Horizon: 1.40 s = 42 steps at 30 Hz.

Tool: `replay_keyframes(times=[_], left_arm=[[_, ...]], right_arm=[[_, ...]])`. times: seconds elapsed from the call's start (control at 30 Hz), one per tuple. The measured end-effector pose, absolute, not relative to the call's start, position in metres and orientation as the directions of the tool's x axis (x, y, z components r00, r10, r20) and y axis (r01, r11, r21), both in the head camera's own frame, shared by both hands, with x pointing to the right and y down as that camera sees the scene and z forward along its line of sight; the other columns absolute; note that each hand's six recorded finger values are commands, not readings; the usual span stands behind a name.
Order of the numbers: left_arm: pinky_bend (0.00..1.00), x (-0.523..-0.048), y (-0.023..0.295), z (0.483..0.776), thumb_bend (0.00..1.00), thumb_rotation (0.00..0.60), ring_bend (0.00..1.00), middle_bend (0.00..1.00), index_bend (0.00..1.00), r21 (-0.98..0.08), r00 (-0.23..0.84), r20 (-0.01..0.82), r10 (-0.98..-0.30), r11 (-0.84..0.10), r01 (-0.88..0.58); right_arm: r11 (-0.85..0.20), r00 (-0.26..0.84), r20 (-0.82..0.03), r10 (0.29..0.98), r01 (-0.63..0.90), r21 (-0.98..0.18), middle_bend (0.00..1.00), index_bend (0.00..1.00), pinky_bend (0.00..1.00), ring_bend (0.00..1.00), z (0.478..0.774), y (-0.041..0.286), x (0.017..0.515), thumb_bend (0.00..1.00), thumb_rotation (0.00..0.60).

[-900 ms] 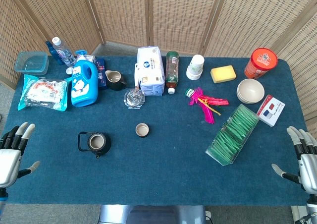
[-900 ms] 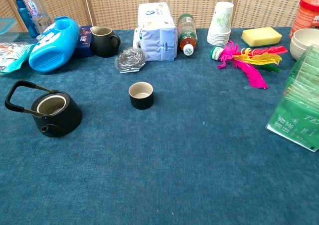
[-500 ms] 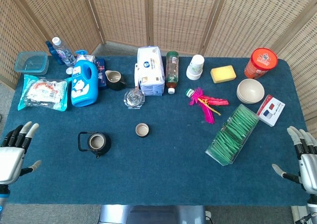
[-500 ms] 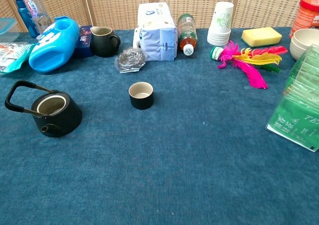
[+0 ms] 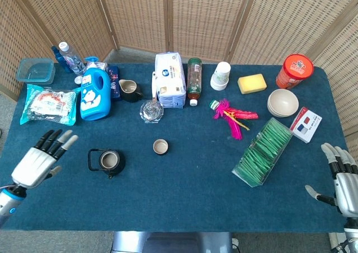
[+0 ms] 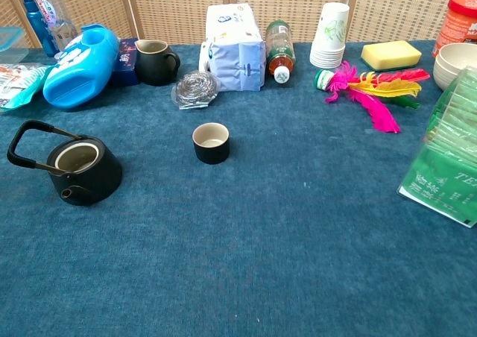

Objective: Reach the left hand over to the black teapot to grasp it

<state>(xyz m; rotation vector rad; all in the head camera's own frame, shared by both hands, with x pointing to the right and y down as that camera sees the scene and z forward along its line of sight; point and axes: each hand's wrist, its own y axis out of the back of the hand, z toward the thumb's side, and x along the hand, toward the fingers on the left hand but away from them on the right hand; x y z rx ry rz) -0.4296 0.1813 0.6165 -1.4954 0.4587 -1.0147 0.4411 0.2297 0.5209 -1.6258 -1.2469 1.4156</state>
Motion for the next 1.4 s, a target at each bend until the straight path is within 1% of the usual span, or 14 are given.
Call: replay_keyframes(times=[0.1, 0.3, 0.53, 0.73, 0.83, 0.93, 1.03, 1.07, 1.13, 1.17, 1.2, 1.3, 1.33, 1.4], left_arm=[[0.10, -0.416, 0.180, 0.630, 0.04, 0.600, 0.00, 0.00, 0.00, -0.946, 0.585, 0.313, -0.748, -0.191, 0.263], [0.10, -0.392, 0.177, 0.647, 0.04, 0.600, 0.00, 0.00, 0.00, -0.957, 0.630, 0.281, -0.724, -0.164, 0.238], [0.10, -0.371, 0.168, 0.657, 0.04, 0.600, 0.00, 0.00, 0.00, -0.956, 0.651, 0.270, -0.709, -0.118, 0.268], [0.10, -0.352, 0.162, 0.663, 0.05, 0.600, 0.00, 0.00, 0.00, -0.957, 0.663, 0.265, -0.700, -0.105, 0.271], [0.10, -0.343, 0.161, 0.663, 0.08, 0.600, 0.00, 0.00, 0.00, -0.960, 0.670, 0.255, -0.697, -0.097, 0.264], [0.10, -0.335, 0.161, 0.661, 0.13, 0.600, 0.00, 0.00, 0.00, -0.964, 0.679, 0.243, -0.692, -0.093, 0.251], [0.16, -0.330, 0.162, 0.661, 0.19, 0.600, 0.03, 0.01, 0.00, -0.964, 0.685, 0.240, -0.688, -0.087, 0.250], [0.21, -0.330, 0.162, 0.661, 0.21, 0.600, 0.08, 0.07, 0.03, -0.964, 0.686, 0.241, -0.687, -0.086, 0.252], [0.33, -0.328, 0.162, 0.662, 0.26, 0.600, 0.22, 0.24, 0.14, -0.962, 0.687, 0.245, -0.684, -0.084, 0.260], [0.42, -0.327, 0.162, 0.663, 0.29, 0.600, 0.31, 0.37, 0.24, -0.961, 0.687, 0.247, -0.683, -0.083, 0.262], [0.51, -0.326, 0.162, 0.663, 0.32, 0.600, 0.40, 0.46, 0.32, -0.961, 0.688, 0.247, -0.682, -0.084, 0.262], [0.66, -0.322, 0.164, 0.664, 0.38, 0.600, 0.54, 0.60, 0.44, -0.963, 0.697, 0.241, -0.676, -0.081, 0.256], [0.68, -0.322, 0.164, 0.664, 0.39, 0.600, 0.56, 0.62, 0.46, -0.965, 0.701, 0.238, -0.673, -0.078, 0.252], [0.76, -0.320, 0.164, 0.665, 0.46, 0.600, 0.62, 0.68, 0.53, -0.966, 0.705, 0.232, -0.670, -0.074, 0.247]], right_arm=[[-0.345, -0.031, -0.363, 0.931, 0.246, -0.906, 0.00, 0.00, 0.00, 0.00, 0.521, 0.229, 0.442, 0.00, 0.600], [-0.345, -0.028, -0.363, 0.931, 0.252, -0.904, 0.00, 0.00, 0.00, 0.00, 0.520, 0.230, 0.442, 0.00, 0.600], [-0.350, -0.028, -0.369, 0.929, 0.255, -0.901, 0.00, 0.00, 0.00, 0.00, 0.520, 0.230, 0.442, 0.00, 0.600], [-0.345, -0.023, -0.363, 0.931, 0.259, -0.902, 0.00, 0.00, 0.00, 0.00, 0.518, 0.230, 0.442, 0.00, 0.600], [-0.341, -0.018, -0.358, 0.934, 0.260, -0.903, 0.00, 0.00, 0.00, 0.00, 0.515, 0.231, 0.441, 0.00, 0.600], [-0.344, -0.014, -0.360, 0.933, 0.264, -0.901, 0.00, 0.00, 0.00, 0.00, 0.515, 0.232, 0.440, 0.00, 0.600], [-0.345, -0.013, -0.361, 0.932, 0.263, -0.901, 0.00, 0.00, 0.00, 0.00, 0.514, 0.232, 0.440, 0.00, 0.600], [-0.346, -0.013, -0.362, 0.932, 0.263, -0.900, 0.00, 0.00, 0.00, 0.00, 0.514, 0.232, 0.440, 0.00, 0.600], [-0.348, -0.013, -0.364, 0.931, 0.263, -0.900, 0.00, 0.00, 0.00, 0.00, 0.514, 0.232, 0.440, 0.00, 0.600], [-0.349, -0.013, -0.365, 0.931, 0.264, -0.899, 0.00, 0.00, 0.00, 0.00, 0.515, 0.232, 0.440, 0.00, 0.600], [-0.350, -0.012, -0.366, 0.930, 0.264, -0.899, 0.00, 0.00, 0.00, 0.00, 0.515, 0.232, 0.440, 0.00, 0.600], [-0.352, -0.009, -0.368, 0.930, 0.266, -0.897, 0.00, 0.00, 0.00, 0.00, 0.514, 0.233, 0.440, 0.00, 0.600], [-0.352, -0.009, -0.368, 0.930, 0.266, -0.897, 0.00, 0.00, 0.00, 0.00, 0.514, 0.233, 0.440, 0.00, 0.600], [-0.354, -0.009, -0.369, 0.929, 0.267, -0.896, 0.00, 0.00, 0.00, 0.00, 0.514, 0.233, 0.440, 0.00, 0.600]])
